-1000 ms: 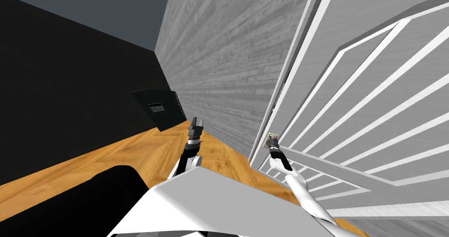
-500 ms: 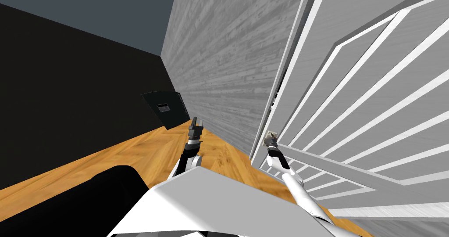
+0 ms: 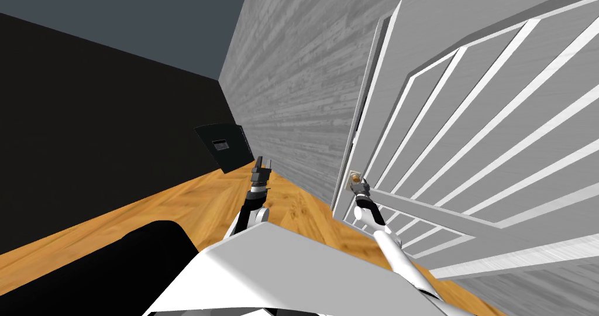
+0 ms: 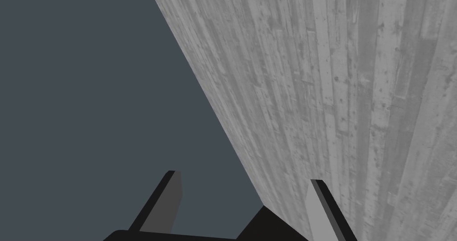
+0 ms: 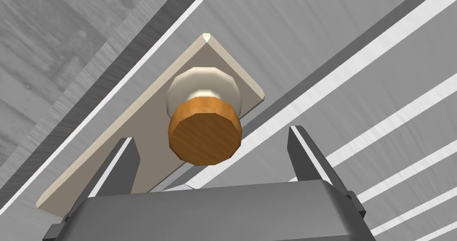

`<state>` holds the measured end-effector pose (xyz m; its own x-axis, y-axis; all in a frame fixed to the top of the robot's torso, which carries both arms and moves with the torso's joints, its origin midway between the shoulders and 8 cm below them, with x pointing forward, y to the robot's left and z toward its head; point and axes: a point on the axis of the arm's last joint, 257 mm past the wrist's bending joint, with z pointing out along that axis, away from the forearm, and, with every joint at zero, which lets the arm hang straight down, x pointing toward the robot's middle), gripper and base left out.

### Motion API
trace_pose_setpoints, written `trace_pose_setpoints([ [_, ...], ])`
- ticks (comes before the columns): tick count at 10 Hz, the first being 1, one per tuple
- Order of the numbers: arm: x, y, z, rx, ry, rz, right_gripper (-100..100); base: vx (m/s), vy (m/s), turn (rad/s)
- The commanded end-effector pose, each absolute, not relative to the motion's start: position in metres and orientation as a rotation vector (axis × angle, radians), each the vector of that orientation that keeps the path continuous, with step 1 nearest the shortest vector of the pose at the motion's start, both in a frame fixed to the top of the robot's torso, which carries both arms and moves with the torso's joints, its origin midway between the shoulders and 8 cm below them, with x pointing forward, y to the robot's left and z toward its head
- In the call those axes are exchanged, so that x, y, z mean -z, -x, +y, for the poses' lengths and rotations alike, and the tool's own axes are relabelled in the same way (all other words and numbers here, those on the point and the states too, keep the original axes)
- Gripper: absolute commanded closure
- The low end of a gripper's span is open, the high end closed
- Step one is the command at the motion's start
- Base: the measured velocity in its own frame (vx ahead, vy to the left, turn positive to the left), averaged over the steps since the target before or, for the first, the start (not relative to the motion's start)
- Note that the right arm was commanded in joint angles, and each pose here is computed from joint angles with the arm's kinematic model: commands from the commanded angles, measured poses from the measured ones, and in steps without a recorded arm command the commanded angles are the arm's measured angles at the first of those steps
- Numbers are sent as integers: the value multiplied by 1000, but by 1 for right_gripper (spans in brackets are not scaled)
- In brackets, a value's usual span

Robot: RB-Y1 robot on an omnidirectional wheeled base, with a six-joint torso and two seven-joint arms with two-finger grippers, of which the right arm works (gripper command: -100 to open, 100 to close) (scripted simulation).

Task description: Pull the door open

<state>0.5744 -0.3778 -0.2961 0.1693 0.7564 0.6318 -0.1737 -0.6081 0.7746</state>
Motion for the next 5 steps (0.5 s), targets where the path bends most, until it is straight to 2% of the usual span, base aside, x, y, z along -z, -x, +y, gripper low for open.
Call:
trace_pose_setpoints([
  [1,296,-575,-373,-1596,-1726,495,-100,-53,-21,27],
  [5,296,-576,-362,-1718,-1821,326,-100,-58,-33,40],
])
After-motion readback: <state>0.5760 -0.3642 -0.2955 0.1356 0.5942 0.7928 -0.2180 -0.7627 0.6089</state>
